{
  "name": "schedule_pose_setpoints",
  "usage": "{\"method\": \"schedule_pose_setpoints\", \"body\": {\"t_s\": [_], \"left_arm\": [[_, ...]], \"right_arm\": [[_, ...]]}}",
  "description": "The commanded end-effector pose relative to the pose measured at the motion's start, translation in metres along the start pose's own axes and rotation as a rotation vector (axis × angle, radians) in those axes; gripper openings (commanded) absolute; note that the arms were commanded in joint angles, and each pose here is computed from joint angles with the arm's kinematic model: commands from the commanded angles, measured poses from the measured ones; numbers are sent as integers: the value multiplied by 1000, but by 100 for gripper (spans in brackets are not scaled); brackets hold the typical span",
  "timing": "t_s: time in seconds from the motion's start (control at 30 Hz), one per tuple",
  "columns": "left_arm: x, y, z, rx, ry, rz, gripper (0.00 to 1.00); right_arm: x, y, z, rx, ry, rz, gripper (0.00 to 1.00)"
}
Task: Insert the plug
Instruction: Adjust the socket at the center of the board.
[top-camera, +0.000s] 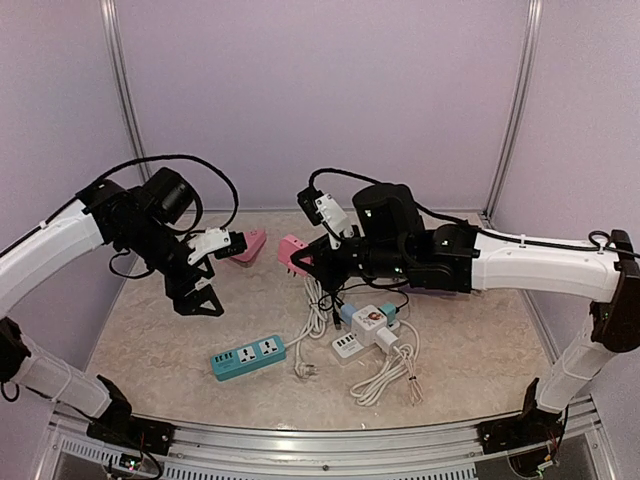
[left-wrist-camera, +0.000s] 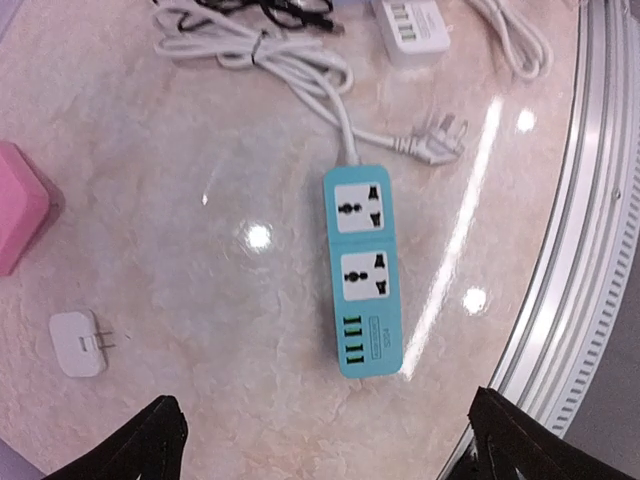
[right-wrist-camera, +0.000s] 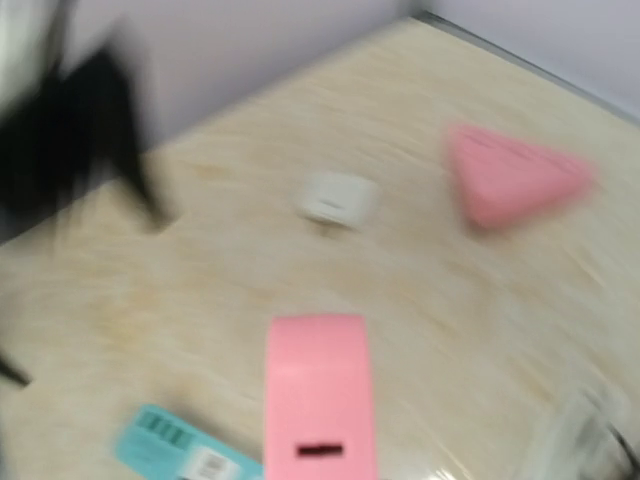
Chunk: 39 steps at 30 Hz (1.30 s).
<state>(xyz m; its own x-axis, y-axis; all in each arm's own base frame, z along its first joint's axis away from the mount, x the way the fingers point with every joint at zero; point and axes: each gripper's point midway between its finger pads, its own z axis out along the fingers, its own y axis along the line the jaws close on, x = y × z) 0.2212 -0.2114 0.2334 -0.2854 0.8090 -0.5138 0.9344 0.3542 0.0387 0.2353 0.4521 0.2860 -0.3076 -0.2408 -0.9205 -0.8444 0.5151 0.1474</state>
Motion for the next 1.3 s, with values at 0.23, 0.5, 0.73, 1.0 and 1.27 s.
{"method": "schedule_pose_setpoints", "body": {"t_s": [0.23, 0.5, 0.73, 1.0, 1.27], "left_arm": [[81, -13, 123, -7, 222, 108, 99], [94, -3, 169, 55, 281, 97, 89], [128, -46, 202, 140, 333, 238, 83], [142, -75, 199, 243, 361, 356, 50], [145, -97, 179, 312, 331, 451, 52]], "right_arm": [[16, -38, -43, 170, -46, 211, 0], [27, -27, -47, 185, -28, 216, 0], [33, -20, -50, 200, -9, 204, 0], [31, -14, -48, 184, -1, 182, 0], [39, -1, -39, 142, 34, 139, 0]]}}
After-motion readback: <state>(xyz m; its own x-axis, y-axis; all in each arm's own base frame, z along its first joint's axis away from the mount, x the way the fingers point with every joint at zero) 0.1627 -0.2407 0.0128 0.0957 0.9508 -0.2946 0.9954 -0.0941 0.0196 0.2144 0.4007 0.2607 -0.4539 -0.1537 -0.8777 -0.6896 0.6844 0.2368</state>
